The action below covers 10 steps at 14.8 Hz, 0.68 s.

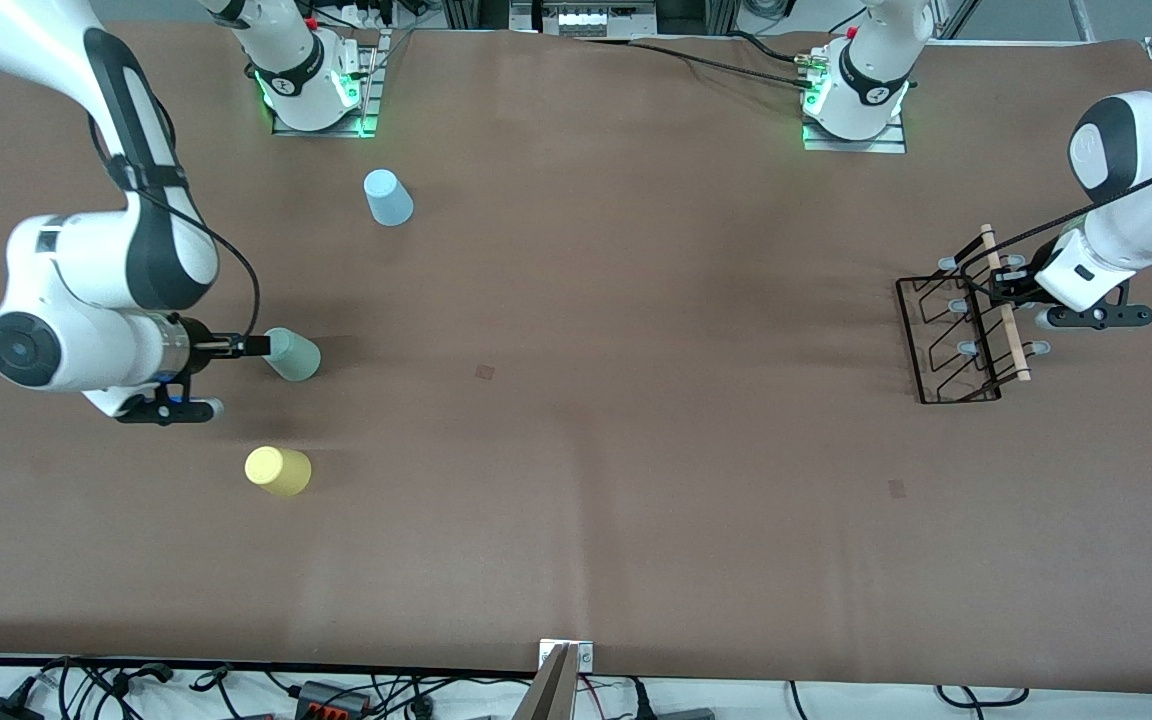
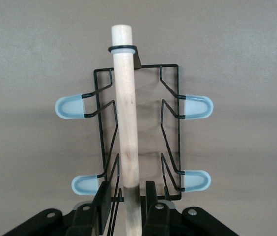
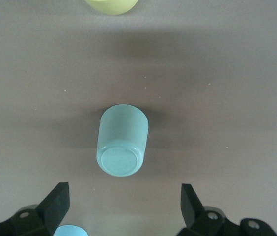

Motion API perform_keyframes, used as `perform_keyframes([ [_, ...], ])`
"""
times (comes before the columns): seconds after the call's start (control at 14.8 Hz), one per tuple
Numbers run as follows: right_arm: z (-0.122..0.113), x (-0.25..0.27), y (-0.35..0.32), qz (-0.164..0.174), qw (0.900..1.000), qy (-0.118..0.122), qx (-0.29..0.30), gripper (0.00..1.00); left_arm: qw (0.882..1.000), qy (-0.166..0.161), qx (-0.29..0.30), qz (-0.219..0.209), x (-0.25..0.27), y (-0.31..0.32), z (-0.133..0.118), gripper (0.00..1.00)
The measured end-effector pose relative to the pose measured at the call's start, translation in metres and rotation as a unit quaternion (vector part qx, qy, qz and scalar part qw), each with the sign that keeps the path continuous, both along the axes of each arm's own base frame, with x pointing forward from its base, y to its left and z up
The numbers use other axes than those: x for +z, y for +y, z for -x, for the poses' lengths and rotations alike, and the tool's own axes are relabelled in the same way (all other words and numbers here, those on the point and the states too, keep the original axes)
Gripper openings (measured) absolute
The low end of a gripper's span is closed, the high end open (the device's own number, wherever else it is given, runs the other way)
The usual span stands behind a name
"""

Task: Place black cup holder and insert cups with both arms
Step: 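Close the right gripper on the cup while the left gripper lifts the rack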

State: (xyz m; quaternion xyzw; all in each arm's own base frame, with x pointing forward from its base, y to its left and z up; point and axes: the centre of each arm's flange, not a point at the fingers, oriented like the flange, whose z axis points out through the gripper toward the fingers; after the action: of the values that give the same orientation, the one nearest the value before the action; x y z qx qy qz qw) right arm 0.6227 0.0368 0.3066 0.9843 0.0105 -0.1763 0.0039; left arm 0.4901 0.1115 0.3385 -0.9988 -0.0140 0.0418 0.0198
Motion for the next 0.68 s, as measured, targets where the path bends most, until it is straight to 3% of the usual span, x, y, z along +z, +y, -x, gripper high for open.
perform_keyframes([
  [0.14,-0.001,-0.012,0.006,0.0,1.0,0.0,0.004,1.0,1.0,0.002,0.001,0.001,-0.003,0.001,0.0,0.34],
  [0.27,-0.002,-0.015,0.007,-0.001,1.0,-0.019,0.004,1.0,1.0,0.002,0.0,0.001,-0.004,0.001,0.0,0.23],
  [0.41,0.002,-0.009,0.008,-0.002,0.999,-0.037,0.005,1.0,1.0,0.002,0.0,0.001,-0.004,0.001,0.0,0.19],
  [0.68,0.021,-0.02,0.008,-0.003,0.998,-0.058,0.005,1.0,1.0,0.002,0.004,0.002,-0.004,0.004,0.001,0.16],
])
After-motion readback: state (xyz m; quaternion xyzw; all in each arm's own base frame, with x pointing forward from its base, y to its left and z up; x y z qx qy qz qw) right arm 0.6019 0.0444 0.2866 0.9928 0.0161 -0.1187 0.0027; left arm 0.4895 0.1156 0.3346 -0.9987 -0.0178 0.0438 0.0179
